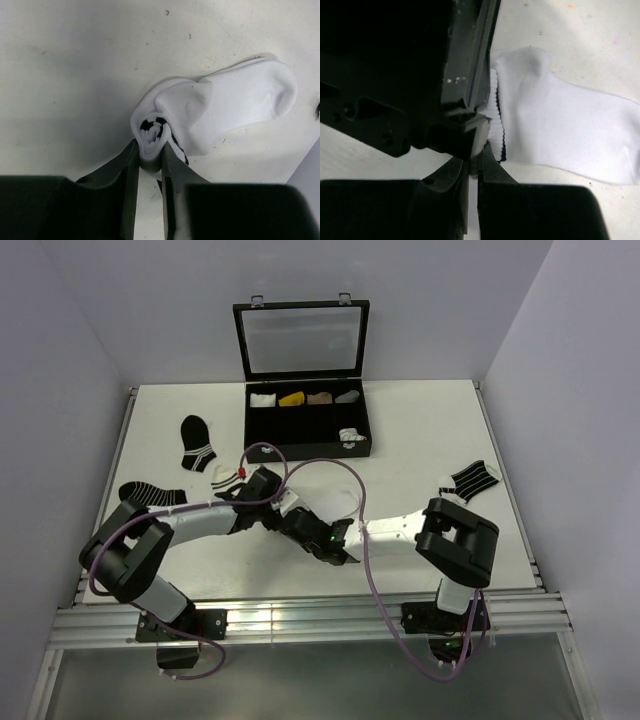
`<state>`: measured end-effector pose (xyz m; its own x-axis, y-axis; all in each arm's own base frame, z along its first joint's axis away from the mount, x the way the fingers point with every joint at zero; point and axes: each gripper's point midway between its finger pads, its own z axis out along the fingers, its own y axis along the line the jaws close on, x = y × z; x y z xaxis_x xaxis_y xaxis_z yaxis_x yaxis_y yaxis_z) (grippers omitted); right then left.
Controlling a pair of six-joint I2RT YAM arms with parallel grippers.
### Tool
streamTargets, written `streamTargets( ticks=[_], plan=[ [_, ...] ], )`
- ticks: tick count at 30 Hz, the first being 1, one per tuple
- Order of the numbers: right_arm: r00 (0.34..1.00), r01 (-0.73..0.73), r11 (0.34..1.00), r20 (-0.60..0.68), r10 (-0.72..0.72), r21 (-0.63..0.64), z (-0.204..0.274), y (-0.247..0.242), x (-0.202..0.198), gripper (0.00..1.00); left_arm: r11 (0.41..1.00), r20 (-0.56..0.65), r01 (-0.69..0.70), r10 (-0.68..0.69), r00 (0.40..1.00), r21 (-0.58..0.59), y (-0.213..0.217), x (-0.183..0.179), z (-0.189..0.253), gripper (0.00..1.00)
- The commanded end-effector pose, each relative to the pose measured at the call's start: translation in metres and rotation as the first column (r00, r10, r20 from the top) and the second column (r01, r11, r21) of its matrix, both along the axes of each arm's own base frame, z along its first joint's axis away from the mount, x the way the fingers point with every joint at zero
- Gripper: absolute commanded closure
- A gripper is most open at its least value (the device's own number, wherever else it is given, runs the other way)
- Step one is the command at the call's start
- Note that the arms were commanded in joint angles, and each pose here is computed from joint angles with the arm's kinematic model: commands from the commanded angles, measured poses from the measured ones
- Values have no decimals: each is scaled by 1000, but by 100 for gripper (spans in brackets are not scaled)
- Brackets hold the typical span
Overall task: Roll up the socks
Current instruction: Roll the sock at the center of the board.
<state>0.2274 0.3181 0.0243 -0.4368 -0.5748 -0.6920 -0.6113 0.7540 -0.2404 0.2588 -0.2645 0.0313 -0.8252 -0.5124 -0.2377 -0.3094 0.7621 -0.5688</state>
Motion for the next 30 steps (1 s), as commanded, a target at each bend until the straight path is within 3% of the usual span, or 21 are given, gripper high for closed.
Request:
streamTargets(
  ticks=[1,2,5,8,12,18,23,30],
  plan=[
    [986,-22,998,-162,32,66,-14,-4,-19,100,999,17,-27,26,1000,42,14,-14,0,72],
    [984,-13,994,-178,32,104,-8,-4,-17,100,998,23,-51,50,998,33,16,-12,4,56],
    [964,-9,981,-260,60,193,-4,-3,-20,100,994,56,-109,108,993,14,26,-10,12,35],
    [920,-13,959,-371,122,281,-3,0,-31,100,986,82,-168,169,982,-20,34,-10,19,28],
    [865,54,906,-474,168,420,4,-4,-22,100,974,132,-212,222,966,-83,42,-10,32,27],
    [759,162,766,-574,306,622,16,-5,-22,100,978,162,-165,185,969,-125,34,-10,36,28],
    [671,323,688,-670,317,650,0,-17,-10,100,984,143,-111,131,981,-140,17,-9,28,34],
    [645,400,655,-705,295,641,-10,-25,-3,100,988,138,-88,105,985,-125,8,-5,21,39]
  ],
)
